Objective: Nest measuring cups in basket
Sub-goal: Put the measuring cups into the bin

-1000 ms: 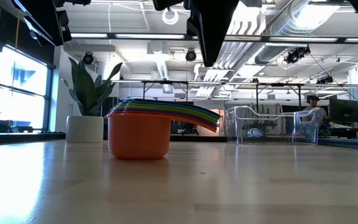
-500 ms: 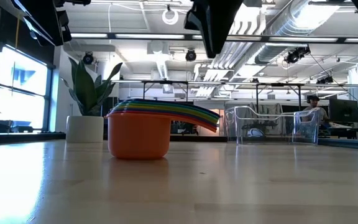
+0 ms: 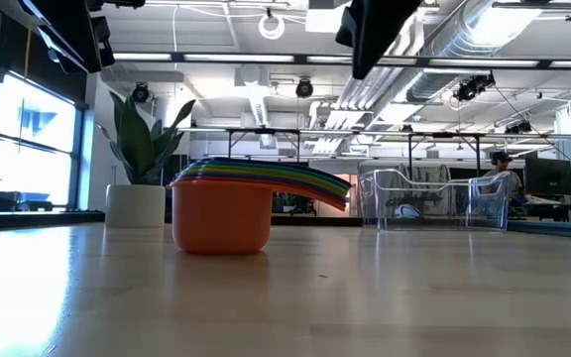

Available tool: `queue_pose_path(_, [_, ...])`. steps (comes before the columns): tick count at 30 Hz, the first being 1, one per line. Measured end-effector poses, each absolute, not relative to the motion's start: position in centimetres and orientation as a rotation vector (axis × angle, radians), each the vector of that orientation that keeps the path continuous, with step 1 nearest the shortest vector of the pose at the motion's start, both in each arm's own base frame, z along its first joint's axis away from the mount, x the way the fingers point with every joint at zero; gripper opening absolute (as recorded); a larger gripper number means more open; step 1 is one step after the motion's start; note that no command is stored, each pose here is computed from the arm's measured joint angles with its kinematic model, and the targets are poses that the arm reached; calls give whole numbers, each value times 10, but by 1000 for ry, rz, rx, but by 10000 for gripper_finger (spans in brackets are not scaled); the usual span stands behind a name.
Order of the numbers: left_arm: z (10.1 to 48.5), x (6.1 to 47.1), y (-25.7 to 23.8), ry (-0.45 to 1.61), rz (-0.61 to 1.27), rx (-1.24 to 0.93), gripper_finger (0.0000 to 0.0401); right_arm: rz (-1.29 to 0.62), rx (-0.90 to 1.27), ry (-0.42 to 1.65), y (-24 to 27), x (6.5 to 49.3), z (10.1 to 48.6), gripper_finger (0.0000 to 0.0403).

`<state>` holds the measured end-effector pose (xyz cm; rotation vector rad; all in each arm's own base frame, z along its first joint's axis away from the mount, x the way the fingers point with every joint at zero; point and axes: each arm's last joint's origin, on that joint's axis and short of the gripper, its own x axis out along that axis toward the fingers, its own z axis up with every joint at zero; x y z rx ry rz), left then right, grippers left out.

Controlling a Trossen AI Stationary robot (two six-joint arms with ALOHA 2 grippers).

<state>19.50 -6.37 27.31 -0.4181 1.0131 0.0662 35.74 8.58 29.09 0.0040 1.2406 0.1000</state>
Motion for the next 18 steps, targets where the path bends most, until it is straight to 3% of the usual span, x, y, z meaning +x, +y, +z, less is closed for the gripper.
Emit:
queue_pose_path(7, [273, 195, -64, 1009, 64, -419, 46, 125, 54, 1078, 83, 357, 288, 81])
queue_pose_path(13, [273, 195, -64, 1008, 64, -420, 46, 162, 100, 1092, 78, 367, 276, 85])
queue_pose_path(18, [273, 195, -64, 1007, 64, -420, 46, 173, 102, 1087, 72, 378, 266, 136])
